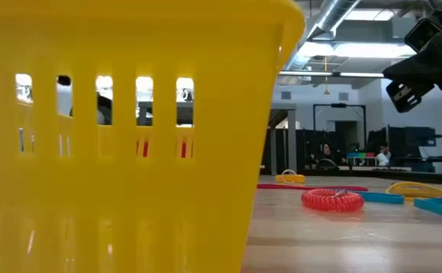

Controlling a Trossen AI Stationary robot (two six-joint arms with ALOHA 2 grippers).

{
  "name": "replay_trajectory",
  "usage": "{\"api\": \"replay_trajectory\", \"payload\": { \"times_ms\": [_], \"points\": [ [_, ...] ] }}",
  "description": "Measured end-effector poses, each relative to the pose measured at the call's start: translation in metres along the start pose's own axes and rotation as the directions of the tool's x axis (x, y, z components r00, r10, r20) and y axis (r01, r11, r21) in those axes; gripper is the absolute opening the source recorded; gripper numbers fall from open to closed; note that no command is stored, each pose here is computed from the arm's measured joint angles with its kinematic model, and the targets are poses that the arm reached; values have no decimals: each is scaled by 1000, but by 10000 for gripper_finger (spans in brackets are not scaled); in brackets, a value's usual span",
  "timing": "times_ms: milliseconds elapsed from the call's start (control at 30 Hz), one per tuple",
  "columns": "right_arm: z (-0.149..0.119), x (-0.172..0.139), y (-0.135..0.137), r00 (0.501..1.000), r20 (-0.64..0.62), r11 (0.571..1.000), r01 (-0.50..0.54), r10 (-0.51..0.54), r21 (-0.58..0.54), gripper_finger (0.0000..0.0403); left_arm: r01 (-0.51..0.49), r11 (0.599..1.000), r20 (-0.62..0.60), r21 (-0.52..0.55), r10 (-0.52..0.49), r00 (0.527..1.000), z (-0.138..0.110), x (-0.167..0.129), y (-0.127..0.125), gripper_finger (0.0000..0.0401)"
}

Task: Pick & Place Office Desk Supplies
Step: Put the yellow spring rubber band into the red bin

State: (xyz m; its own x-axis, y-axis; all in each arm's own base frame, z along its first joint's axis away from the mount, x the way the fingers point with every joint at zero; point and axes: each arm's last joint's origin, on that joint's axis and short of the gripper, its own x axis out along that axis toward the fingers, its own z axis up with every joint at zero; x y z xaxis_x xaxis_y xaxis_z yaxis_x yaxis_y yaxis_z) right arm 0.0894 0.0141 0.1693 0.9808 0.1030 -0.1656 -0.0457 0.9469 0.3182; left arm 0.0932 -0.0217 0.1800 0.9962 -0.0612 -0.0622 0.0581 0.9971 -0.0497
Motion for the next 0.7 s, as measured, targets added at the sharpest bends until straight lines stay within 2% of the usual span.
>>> {"api": "replay_trajectory", "payload": {
  "times_ms": [167, 433, 600, 700],
  "points": [
    [0, 0, 0, 1000, 0, 1000, 0, 0, 0, 0, 37, 977, 142, -209, -7, 990, 14, -1, -1, 13],
    [1, 0, 0, 1000, 15, 1000, -4, 4, 0, 0, 84, 968, 303, -238, -8, 953, 30, -5, -1, 13],
    [7, 0, 3, 996, 86, 990, -41, 30, 137, 0, 93, 966, 333, -241, -8, 943, 33, -6, -1, 13],
    [9, 0, 3, 994, 102, 983, -52, 35, 175, 0, 91, 966, 329, -240, -8, 944, 33, -5, -1, 13]
  ]
}}
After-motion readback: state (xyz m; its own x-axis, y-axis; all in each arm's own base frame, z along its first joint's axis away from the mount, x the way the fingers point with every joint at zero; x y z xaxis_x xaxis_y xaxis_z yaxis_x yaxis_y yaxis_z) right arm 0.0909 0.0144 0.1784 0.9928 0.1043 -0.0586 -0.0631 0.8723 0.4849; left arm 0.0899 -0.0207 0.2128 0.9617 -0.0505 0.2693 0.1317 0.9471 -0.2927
